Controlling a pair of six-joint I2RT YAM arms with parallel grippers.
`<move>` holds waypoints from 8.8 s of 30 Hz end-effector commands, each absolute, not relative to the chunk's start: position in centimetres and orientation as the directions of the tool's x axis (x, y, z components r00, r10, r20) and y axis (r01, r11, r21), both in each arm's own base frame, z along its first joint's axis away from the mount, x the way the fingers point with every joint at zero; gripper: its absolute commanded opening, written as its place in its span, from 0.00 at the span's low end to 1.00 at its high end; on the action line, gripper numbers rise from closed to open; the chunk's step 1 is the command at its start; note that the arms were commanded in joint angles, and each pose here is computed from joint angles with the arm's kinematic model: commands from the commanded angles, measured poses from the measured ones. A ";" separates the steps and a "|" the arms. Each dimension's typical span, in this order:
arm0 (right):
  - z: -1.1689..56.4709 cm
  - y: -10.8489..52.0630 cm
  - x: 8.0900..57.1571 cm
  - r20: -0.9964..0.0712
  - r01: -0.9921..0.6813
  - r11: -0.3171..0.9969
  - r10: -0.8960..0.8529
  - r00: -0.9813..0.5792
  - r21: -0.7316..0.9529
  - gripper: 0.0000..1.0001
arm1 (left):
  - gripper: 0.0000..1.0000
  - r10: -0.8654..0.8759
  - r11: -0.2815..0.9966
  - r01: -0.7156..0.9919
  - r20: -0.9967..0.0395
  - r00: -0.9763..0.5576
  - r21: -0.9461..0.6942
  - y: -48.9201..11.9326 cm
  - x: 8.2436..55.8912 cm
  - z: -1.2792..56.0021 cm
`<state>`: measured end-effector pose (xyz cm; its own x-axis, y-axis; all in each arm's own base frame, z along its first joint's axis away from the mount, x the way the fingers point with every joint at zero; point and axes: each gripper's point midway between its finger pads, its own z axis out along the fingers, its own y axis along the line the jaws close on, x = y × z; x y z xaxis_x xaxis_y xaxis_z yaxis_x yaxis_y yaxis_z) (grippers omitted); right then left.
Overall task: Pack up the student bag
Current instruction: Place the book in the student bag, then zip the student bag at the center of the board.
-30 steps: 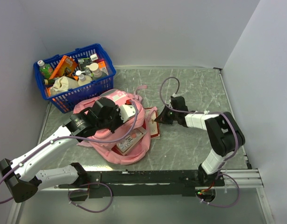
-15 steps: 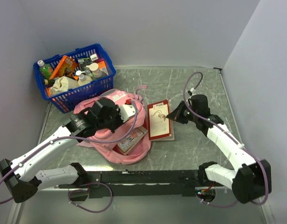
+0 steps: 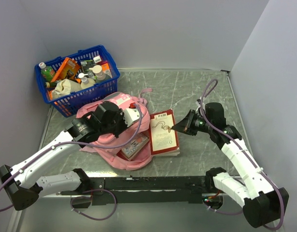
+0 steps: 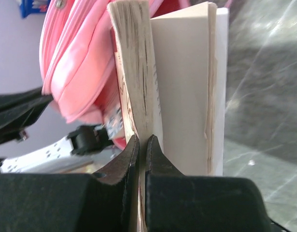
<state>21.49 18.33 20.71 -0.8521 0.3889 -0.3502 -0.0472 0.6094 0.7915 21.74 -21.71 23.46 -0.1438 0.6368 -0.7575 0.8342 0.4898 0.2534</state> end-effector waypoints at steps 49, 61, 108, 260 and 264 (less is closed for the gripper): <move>23.1 29.6 22.2 -0.625 -0.437 0.597 0.141 -0.768 0.672 0.43 | 0.20 0.495 0.372 0.904 -0.869 0.002 0.213 -24.8 19.7 28.4; 17.7 26.5 14.1 -0.601 -0.456 0.617 0.035 -0.798 0.642 0.00 | 0.69 0.542 0.396 0.902 -0.837 -0.075 0.175 -24.7 20.1 24.7; 17.8 28.1 17.2 -0.844 -0.512 0.765 0.077 -0.532 0.392 0.00 | 0.17 0.484 0.240 0.969 -0.860 -0.163 -0.049 -29.3 16.3 26.8; 10.3 34.8 9.4 -0.815 -0.146 0.984 -0.163 -0.556 -0.098 0.63 | 0.59 0.444 0.465 0.884 -0.878 -0.180 0.054 -18.7 20.8 27.2; 8.6 35.0 10.3 -0.793 -0.134 0.987 -0.155 -0.588 -0.093 0.60 | 0.60 0.453 0.470 0.880 -0.874 -0.175 0.068 -18.4 20.8 27.3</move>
